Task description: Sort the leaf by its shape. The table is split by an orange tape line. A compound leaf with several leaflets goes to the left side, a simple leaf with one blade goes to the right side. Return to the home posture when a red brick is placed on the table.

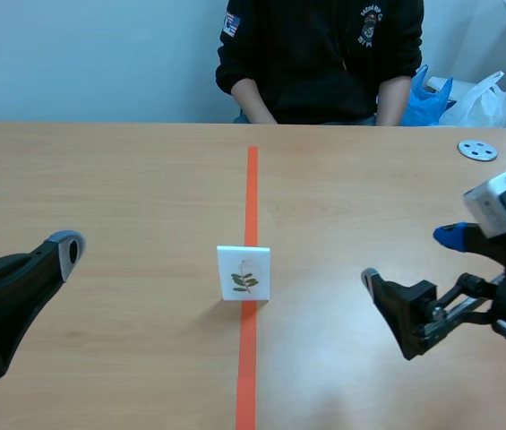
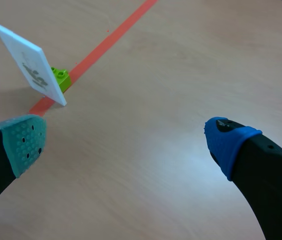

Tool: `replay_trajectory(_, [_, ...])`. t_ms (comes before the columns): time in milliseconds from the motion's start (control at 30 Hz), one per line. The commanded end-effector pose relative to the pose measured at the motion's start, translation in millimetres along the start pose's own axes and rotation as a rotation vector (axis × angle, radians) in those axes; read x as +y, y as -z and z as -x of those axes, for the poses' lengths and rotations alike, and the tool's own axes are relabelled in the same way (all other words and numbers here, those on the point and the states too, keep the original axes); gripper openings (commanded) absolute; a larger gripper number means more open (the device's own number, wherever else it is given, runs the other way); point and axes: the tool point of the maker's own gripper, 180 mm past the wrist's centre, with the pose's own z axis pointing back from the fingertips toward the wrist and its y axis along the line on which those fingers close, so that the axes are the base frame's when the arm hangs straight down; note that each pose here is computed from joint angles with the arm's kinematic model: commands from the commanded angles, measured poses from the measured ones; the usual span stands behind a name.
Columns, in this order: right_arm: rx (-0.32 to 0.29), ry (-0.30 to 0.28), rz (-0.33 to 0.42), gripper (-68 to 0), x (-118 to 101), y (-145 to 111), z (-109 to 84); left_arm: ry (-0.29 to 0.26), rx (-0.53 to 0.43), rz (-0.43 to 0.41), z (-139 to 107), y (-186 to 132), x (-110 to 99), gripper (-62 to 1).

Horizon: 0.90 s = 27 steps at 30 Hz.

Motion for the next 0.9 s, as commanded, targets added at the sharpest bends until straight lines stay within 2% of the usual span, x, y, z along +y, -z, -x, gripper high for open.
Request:
replay_trajectory(0, [-0.064,-0.026,-0.017,0.4,0.6,9.7,-18.1,-0.013,-0.012,-0.004,-0.5,-0.9,1.1,1.4])
replay_trajectory(200, [-0.059,-0.027,-0.097,0.4,25.5,49.4,-4.6,-0.018,-0.005,-0.007,2.7,-1.2,2.4,1.4])
replay_trajectory(500, [-0.084,-0.055,-0.23,0.4,81.6,97.7,-5.8,-0.018,-0.005,-0.007,2.7,-1.2,2.4,1.4])
replay_trajectory(700, [-0.085,-0.079,-0.258,0.4,108.5,123.0,-8.0,-0.018,-0.005,-0.007,2.7,-1.2,2.4,1.4])
replay_trajectory(767, [-0.079,-0.078,-0.26,-3.2,115.0,129.6,-5.8,-0.018,-0.005,-0.007,2.7,-1.2,2.4,1.4])
replay_trajectory(867, [-0.068,-0.087,-0.26,-4.0,122.5,136.5,-1.5,-0.018,-0.005,-0.007,2.8,-1.2,2.4,1.4])
